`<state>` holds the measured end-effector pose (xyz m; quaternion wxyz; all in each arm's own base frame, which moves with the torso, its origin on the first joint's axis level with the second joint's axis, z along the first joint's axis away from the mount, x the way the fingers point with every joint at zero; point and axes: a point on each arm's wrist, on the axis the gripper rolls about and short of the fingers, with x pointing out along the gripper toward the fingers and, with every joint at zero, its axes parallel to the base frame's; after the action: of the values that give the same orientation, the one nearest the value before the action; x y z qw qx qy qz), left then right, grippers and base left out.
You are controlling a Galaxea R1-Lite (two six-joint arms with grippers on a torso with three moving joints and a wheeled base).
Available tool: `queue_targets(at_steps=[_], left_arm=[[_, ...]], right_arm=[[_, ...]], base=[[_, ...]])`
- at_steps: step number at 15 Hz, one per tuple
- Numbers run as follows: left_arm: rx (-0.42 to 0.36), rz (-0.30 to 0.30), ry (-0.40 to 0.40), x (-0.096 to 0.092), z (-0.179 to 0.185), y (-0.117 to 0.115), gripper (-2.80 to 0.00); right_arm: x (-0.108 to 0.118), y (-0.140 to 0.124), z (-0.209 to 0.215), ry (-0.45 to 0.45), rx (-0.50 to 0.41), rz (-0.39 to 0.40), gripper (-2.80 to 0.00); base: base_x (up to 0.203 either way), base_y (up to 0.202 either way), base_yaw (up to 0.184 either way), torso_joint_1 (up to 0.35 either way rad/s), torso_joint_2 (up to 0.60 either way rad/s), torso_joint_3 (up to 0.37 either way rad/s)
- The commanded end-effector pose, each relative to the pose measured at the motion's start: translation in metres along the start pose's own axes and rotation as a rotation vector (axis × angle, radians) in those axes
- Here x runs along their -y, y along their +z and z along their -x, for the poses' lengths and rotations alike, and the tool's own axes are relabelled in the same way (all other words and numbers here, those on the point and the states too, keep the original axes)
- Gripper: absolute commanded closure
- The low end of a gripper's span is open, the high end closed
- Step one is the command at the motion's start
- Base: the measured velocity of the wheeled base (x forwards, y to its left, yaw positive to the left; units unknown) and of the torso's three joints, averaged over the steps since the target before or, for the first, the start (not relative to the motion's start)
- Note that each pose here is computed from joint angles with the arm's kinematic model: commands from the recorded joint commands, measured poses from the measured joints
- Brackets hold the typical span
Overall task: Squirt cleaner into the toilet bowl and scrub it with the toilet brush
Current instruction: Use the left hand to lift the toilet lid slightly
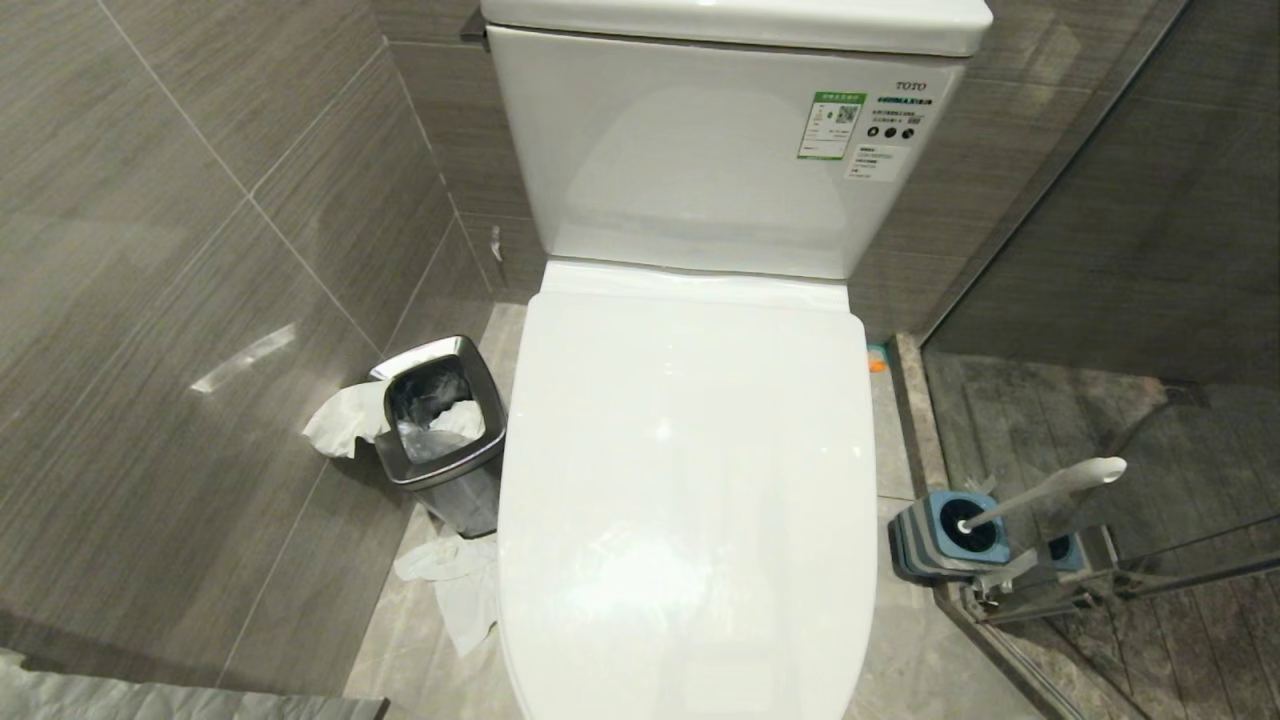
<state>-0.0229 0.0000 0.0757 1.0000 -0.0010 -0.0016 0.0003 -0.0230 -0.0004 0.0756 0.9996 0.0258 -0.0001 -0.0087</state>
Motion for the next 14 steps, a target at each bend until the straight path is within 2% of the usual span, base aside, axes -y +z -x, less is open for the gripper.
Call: queue_targets(at_steps=[1, 14], left_arm=[[-0.002, 0.001, 0.001, 0.0, -0.0002, -0.0003, 0.0], [-0.002, 0.001, 0.001, 0.0, -0.0002, -0.0003, 0.0]], right_arm=[[0.0, -0.0001, -0.0001, 0.0, -0.001, 0.0, 0.0], [0.0, -0.0001, -0.0001, -0.001, -0.001, 0.0, 0.0]], base=[[0.0, 0.0, 0.0, 0.0, 0.0, 0.0], [0.0, 0.0, 0.0, 0.0, 0.0, 0.0]])
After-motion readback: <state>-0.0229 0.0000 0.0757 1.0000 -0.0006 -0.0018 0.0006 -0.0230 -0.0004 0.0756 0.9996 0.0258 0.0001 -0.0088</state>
